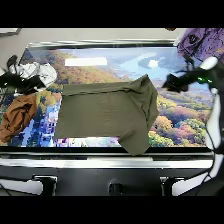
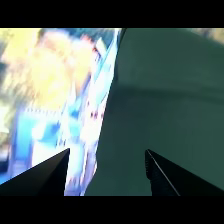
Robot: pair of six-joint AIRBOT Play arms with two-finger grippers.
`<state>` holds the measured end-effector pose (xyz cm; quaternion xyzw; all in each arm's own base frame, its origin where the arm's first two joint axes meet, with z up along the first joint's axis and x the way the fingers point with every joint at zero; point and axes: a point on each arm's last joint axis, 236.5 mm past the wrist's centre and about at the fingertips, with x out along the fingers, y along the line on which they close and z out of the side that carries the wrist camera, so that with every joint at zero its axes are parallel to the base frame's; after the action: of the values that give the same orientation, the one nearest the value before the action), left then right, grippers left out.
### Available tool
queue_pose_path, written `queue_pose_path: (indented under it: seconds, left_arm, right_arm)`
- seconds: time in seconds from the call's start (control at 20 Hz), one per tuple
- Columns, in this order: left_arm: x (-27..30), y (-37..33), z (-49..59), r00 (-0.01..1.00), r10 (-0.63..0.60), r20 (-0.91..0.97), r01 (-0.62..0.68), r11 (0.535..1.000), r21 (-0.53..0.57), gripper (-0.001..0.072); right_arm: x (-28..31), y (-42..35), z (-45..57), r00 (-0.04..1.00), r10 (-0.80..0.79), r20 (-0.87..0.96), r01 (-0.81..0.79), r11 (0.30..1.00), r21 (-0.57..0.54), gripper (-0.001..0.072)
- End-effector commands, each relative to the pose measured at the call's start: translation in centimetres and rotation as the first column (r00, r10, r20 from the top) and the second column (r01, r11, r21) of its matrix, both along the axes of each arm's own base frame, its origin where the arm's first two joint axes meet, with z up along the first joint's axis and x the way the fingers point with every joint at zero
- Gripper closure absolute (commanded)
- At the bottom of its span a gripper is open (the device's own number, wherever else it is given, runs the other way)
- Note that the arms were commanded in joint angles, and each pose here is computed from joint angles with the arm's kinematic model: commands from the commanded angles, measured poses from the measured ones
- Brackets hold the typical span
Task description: Fold the clothes and pants, and hang the long-sleeved shirts on hangers.
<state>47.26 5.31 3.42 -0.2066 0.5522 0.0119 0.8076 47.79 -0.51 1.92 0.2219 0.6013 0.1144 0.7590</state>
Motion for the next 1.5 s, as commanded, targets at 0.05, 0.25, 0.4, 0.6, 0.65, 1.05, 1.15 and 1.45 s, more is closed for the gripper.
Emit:
queue_pose_path:
  seconds: [0.05, 0.25, 0.4, 0.6, 0.65, 1.05, 1.15, 1.45]
  left_arm:
    - [-10.6, 0.2, -3.4, 0.99, 0.087, -0.111, -0.091, 0.995, -0.032, 0.0162]
    - [-15.2, -1.1, -6.5, 0.978, 0.089, -0.188, -0.097, 0.995, -0.034, 0.0162]
    - [-15.9, -1.5, -6.8, 0.972, 0.075, -0.222, -0.088, 0.995, -0.048, 0.0162]
    - [-15.8, -1.5, -6.7, 0.973, 0.076, -0.219, -0.089, 0.995, -0.051, 0.0162]
    - [-15.8, -1.5, -6.7, 0.973, 0.076, -0.219, -0.089, 0.995, -0.052, 0.0162]
    - [-17.8, -2.3, -6.7, 0.945, 0.083, -0.315, -0.115, 0.99, -0.086, 0.0158]
    - [-18.4, -2.2, -6.9, 0.938, 0.086, -0.337, -0.131, 0.985, -0.113, 0.0019]
    - [-18.2, -2.7, -8.9, 0.963, 0.13, -0.237, -0.212, 0.908, -0.362, 0.0019]
  right_arm:
    - [-11.5, 0.2, -3.5, 0.984, -0.039, -0.174, 0.07, 0.982, 0.177, 0.0274]
    - [-15.0, 4.5, -7.7, 0.977, -0.089, -0.193, 0.149, 0.935, 0.323, 0.0187]
    - [-16.4, 5.6, -10.1, 0.971, -0.122, -0.206, 0.19, 0.917, 0.35, 0.0188]
    - [-16.5, 6.1, -11.1, 0.97, -0.154, -0.188, 0.215, 0.905, 0.366, 0.0188]
    - [-16.4, 6.1, -11.2, 0.969, -0.164, -0.184, 0.223, 0.902, 0.37, 0.0188]
    - [-16.8, 12.6, -13.0, 0.981, -0.033, -0.19, 0.098, 0.932, 0.348, 0.0312]
    - [-17.1, 13.5, -12.9, 0.981, -0.01, -0.194, 0.08, 0.93, 0.358, 0.0625]
    - [-16.6, 13.9, -9.8, 0.991, -0.014, -0.136, 0.066, 0.919, 0.389, 0.0682]
